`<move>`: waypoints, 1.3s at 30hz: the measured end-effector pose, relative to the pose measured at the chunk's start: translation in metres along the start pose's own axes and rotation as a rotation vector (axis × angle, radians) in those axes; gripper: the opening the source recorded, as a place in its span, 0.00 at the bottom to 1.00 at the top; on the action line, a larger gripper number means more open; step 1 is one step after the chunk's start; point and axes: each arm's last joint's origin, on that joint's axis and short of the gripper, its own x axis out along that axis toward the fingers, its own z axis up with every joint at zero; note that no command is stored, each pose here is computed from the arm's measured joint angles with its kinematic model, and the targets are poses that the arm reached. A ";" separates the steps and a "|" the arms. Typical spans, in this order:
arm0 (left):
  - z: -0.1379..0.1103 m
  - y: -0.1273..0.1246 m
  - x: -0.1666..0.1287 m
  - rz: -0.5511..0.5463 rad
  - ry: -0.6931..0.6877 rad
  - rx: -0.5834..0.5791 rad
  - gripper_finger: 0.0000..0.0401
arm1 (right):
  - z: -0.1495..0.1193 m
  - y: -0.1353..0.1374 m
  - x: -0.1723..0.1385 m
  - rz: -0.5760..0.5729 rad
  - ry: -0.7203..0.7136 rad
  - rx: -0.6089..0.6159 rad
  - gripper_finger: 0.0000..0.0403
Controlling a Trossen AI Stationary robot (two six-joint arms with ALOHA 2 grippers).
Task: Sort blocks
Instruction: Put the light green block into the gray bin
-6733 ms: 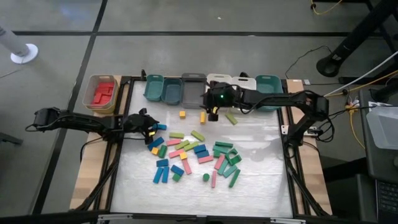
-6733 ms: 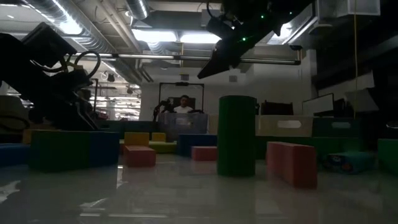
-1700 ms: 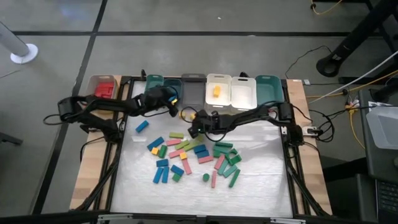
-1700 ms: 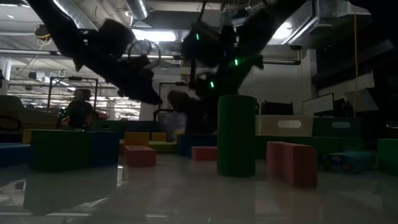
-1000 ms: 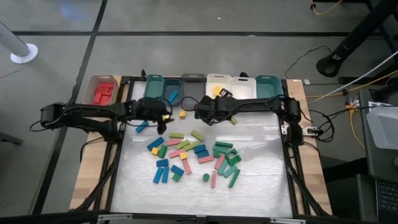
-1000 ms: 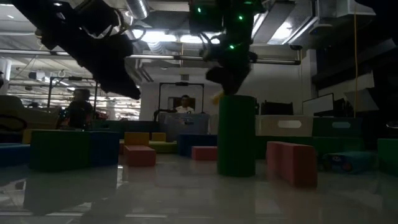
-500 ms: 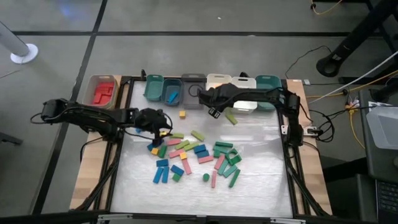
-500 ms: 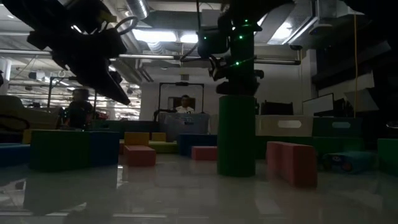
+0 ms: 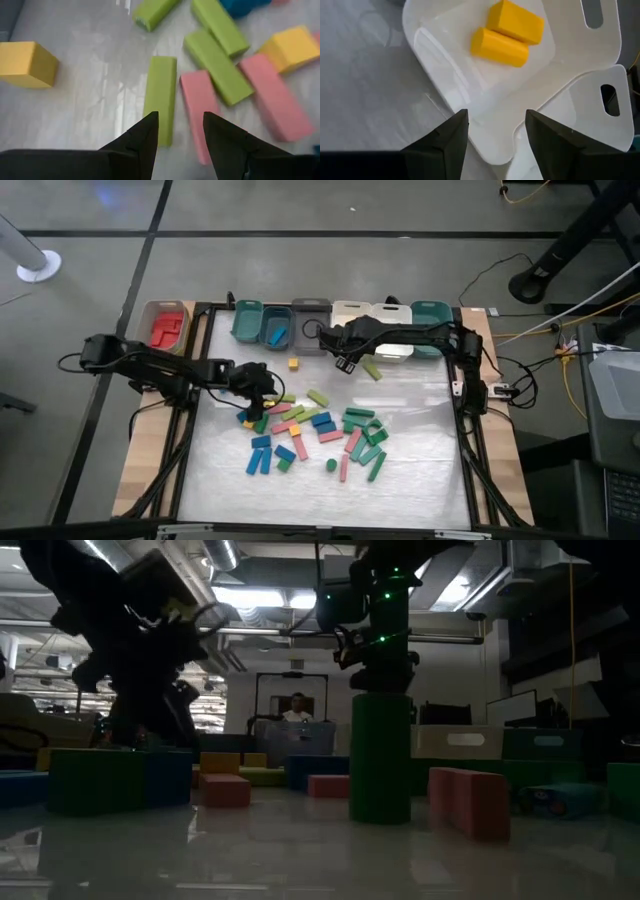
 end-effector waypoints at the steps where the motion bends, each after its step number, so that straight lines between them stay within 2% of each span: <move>1: 0.000 0.000 0.003 0.006 0.004 0.005 0.36 | 0.000 0.001 -0.001 0.000 -0.002 -0.004 0.50; 8: -0.005 0.003 0.020 0.058 0.044 0.016 0.36 | -0.006 0.022 -0.011 -0.001 -0.035 -0.081 0.50; 14: -0.010 0.008 0.029 0.057 0.091 -0.004 0.36 | -0.013 0.041 -0.023 -0.076 -0.090 -0.177 0.50; 21: -0.007 0.009 0.028 0.064 0.065 -0.008 0.22 | -0.020 0.055 -0.036 -0.171 -0.158 -0.228 0.50; 25: -0.003 0.010 0.026 0.081 0.037 -0.008 0.22 | -0.026 0.056 -0.054 -0.145 -0.199 -0.230 0.50; 30: 0.012 0.010 0.017 0.086 -0.040 -0.012 0.22 | -0.033 0.065 -0.064 -0.006 -0.187 -0.224 0.50; 34: 0.025 0.012 0.005 0.090 -0.117 -0.005 0.22 | -0.039 0.074 -0.053 0.080 -0.156 -0.192 0.50; 39: 0.033 0.024 -0.014 0.140 -0.203 -0.008 0.22 | -0.048 0.081 -0.030 0.095 -0.135 -0.198 0.50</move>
